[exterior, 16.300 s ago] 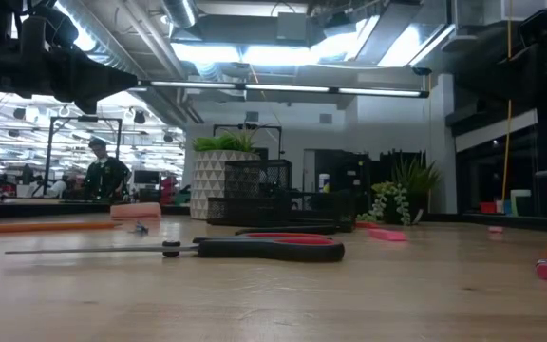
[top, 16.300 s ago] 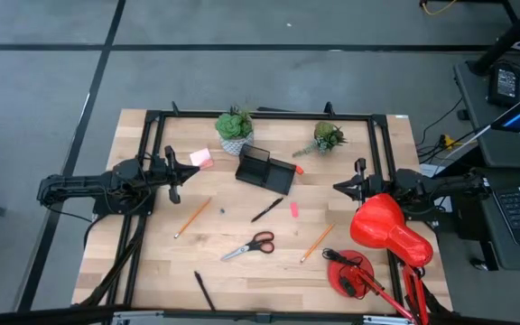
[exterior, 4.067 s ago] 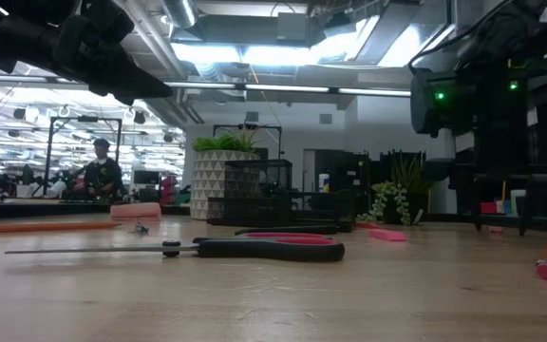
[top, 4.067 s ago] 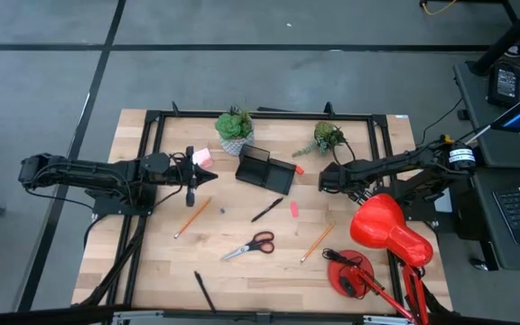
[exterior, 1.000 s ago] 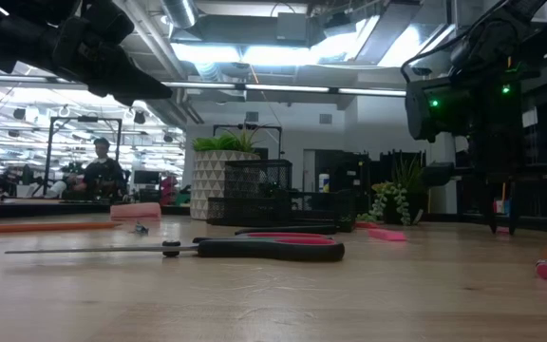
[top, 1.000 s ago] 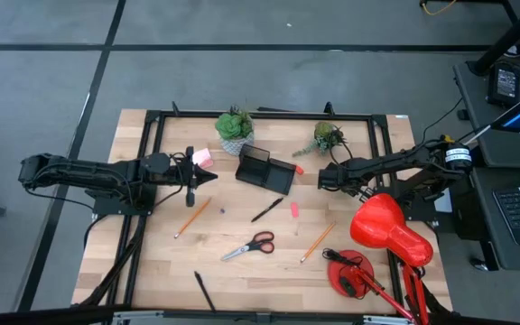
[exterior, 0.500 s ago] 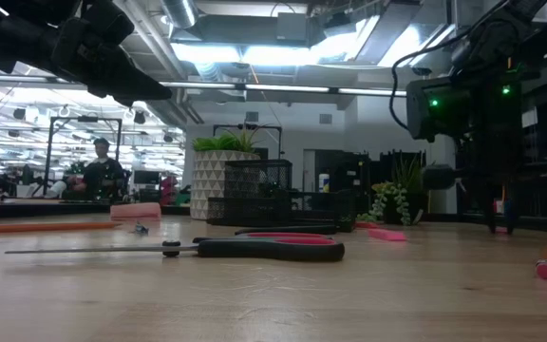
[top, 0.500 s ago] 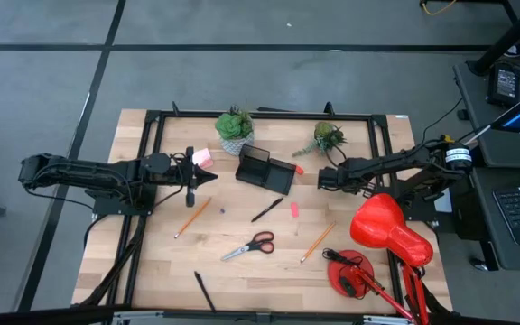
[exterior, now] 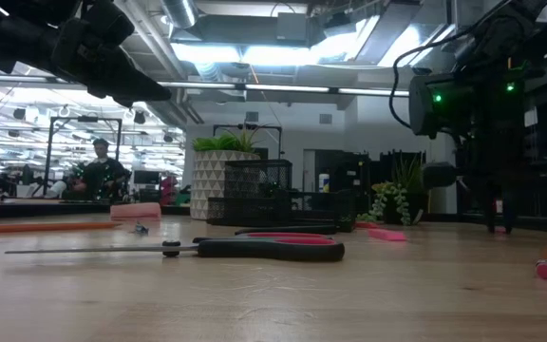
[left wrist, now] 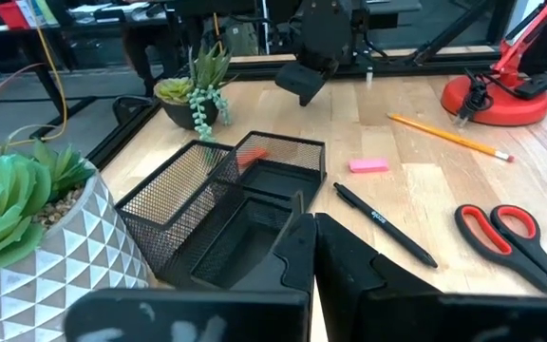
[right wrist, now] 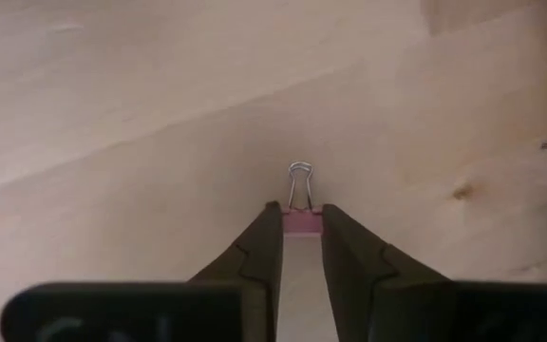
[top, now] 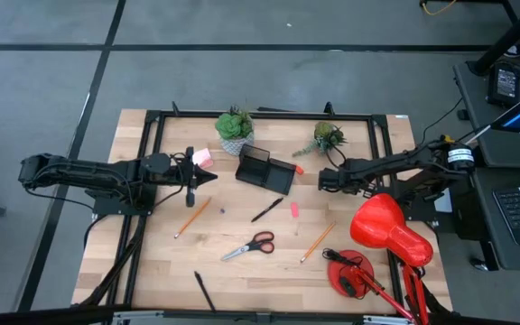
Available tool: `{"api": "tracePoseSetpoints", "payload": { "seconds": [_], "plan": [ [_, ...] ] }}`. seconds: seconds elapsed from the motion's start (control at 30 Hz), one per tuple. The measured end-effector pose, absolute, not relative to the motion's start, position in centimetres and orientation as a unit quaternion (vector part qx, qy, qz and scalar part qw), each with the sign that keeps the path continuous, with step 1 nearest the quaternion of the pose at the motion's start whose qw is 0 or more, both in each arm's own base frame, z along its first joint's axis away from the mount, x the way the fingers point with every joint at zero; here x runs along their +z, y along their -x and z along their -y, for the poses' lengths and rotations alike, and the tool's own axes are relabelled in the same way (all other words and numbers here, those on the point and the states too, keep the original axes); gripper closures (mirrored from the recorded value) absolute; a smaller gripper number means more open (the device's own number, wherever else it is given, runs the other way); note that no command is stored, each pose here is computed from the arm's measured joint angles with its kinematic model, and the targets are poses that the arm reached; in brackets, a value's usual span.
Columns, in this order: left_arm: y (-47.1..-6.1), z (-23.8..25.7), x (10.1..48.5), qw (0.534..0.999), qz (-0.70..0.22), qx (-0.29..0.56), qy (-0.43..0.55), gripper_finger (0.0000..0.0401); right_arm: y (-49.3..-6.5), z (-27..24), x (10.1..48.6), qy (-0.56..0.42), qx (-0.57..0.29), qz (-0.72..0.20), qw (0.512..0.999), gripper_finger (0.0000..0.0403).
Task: Pick and place office supplies into organizer
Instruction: Put the pink binder clip into the black desk organizer
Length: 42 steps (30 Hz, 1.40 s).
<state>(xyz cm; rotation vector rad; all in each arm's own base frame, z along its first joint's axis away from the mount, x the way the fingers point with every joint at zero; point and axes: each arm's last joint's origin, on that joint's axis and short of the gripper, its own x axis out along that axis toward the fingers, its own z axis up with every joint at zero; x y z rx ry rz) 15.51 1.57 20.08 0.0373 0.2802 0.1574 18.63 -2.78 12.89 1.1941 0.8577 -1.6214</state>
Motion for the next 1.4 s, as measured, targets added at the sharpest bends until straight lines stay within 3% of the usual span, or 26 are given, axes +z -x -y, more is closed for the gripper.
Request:
{"api": "tracePoseSetpoints", "payload": {
  "seconds": [0.5,0.63,1.13,1.4],
  "plan": [
    [-15.5,-1.6,19.9,0.985,-0.150,0.078,-0.018,0.0398,-18.8,1.2,13.4,-0.457,-0.636,-0.367,0.501,0.0340],
    [-15.5,-1.6,20.1,0.987,-0.136,0.078,-0.019,0.0399,-19.4,0.8,14.4,-0.431,-0.630,-0.366,0.532,0.0338],
    [-15.6,-1.6,20.6,0.990,-0.114,0.079,-0.018,0.0398,-24.2,-0.8,20.9,-0.275,-0.533,-0.337,0.726,0.0336],
    [-15.6,-1.6,20.6,0.990,-0.111,0.079,-0.018,0.0397,-26.8,-2.8,22.9,-0.197,-0.430,-0.299,0.829,0.0336]
  ]
}}
